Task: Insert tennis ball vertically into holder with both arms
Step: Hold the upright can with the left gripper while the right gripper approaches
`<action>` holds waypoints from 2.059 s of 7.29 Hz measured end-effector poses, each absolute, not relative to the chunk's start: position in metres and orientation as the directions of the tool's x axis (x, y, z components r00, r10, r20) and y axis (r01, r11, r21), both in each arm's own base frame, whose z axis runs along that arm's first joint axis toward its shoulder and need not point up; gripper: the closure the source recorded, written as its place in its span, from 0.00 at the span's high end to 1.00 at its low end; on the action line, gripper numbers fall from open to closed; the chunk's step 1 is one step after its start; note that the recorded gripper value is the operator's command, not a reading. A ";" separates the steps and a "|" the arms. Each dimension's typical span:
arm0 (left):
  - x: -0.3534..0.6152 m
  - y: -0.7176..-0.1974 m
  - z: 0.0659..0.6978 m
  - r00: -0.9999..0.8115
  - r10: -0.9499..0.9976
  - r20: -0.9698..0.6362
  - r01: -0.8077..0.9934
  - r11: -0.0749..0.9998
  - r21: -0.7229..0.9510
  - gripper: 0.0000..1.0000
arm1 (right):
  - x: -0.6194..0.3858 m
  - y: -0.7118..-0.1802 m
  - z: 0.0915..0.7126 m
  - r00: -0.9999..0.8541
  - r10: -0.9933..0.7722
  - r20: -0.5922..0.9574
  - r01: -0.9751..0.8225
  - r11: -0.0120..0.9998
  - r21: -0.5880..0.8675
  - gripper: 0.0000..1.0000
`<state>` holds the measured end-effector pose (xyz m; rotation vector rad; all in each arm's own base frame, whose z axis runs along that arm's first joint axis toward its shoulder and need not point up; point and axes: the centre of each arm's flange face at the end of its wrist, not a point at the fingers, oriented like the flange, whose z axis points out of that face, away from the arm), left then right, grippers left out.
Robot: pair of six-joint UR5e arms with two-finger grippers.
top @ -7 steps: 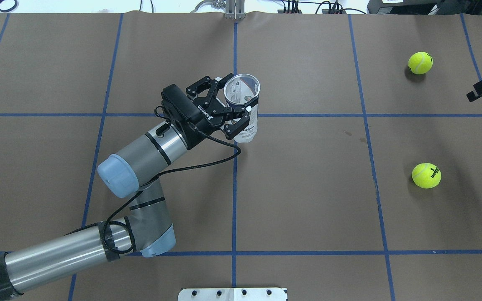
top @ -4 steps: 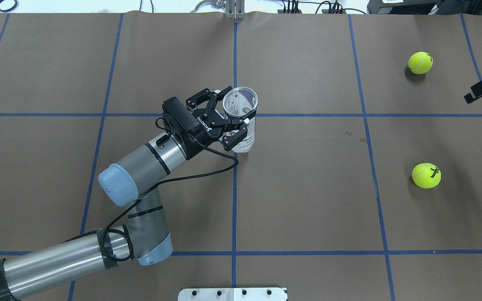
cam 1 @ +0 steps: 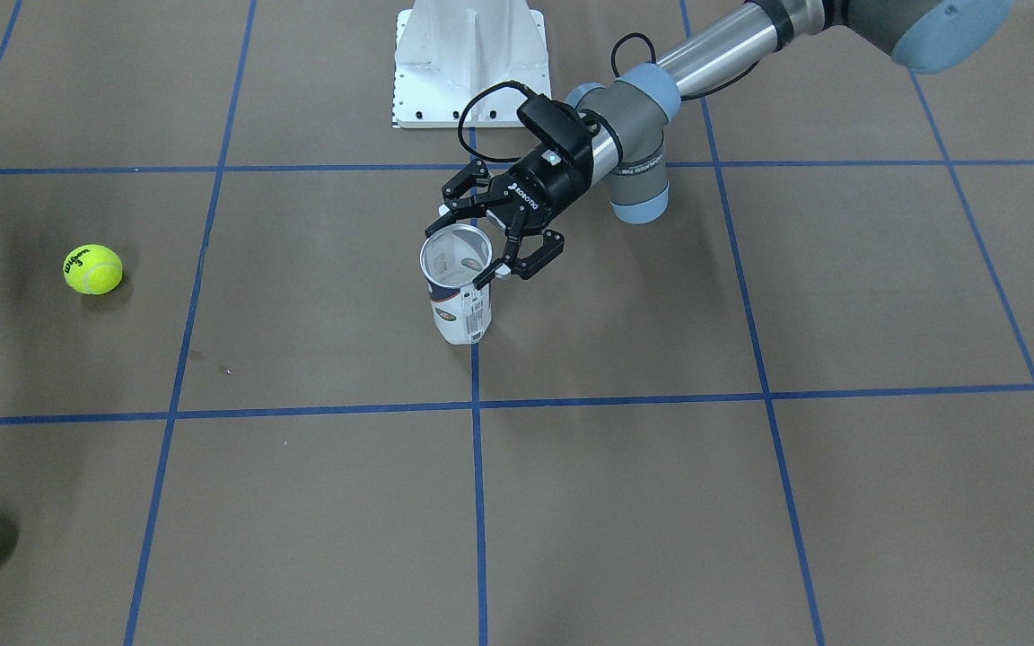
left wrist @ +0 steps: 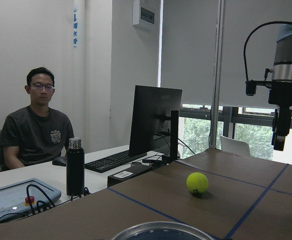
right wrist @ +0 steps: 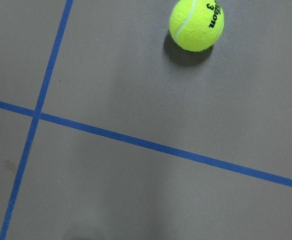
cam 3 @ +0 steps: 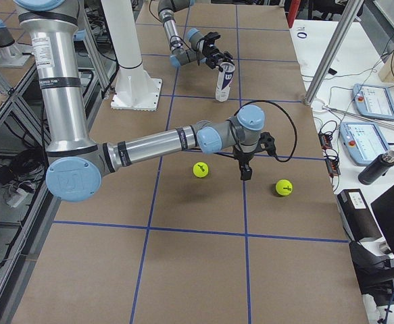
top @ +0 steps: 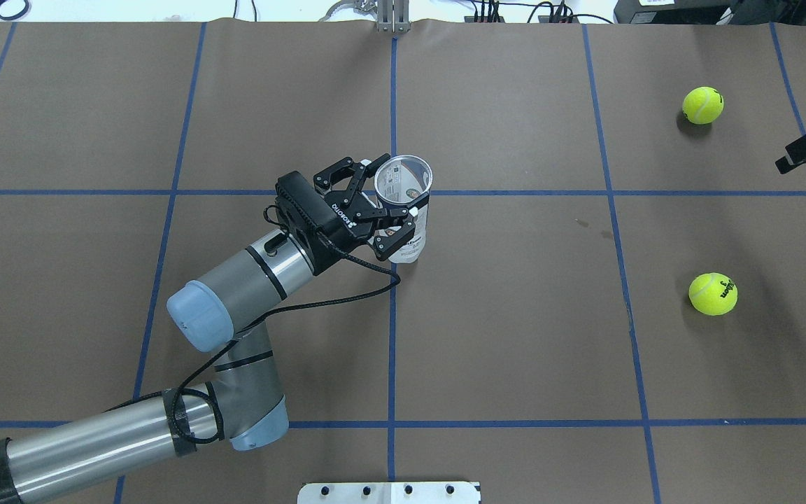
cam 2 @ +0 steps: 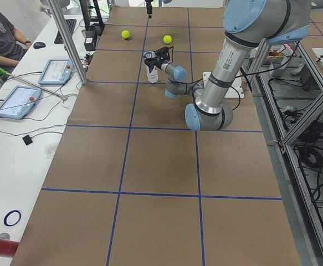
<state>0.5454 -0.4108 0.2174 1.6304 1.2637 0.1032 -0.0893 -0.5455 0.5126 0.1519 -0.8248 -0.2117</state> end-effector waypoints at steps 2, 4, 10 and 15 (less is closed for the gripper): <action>0.547 -0.411 0.219 0.446 0.755 -0.481 0.666 0.079 0.742 0.74 | -0.089 -0.545 0.512 0.660 -0.246 0.710 0.127 0.968 0.217 0.99; 0.549 -0.412 0.224 0.448 0.754 -0.480 0.661 0.082 0.746 0.78 | -0.090 -0.545 0.512 0.660 -0.247 0.710 0.128 0.968 0.217 0.99; 0.550 -0.411 0.226 0.444 0.755 -0.482 0.663 0.085 0.744 0.89 | -0.094 -0.544 0.514 0.658 -0.250 0.710 0.137 0.967 0.214 0.99; 0.550 -0.411 0.227 0.443 0.756 -0.482 0.662 0.086 0.744 0.89 | -0.103 -0.541 0.515 0.658 -0.229 0.717 0.132 0.973 0.189 0.99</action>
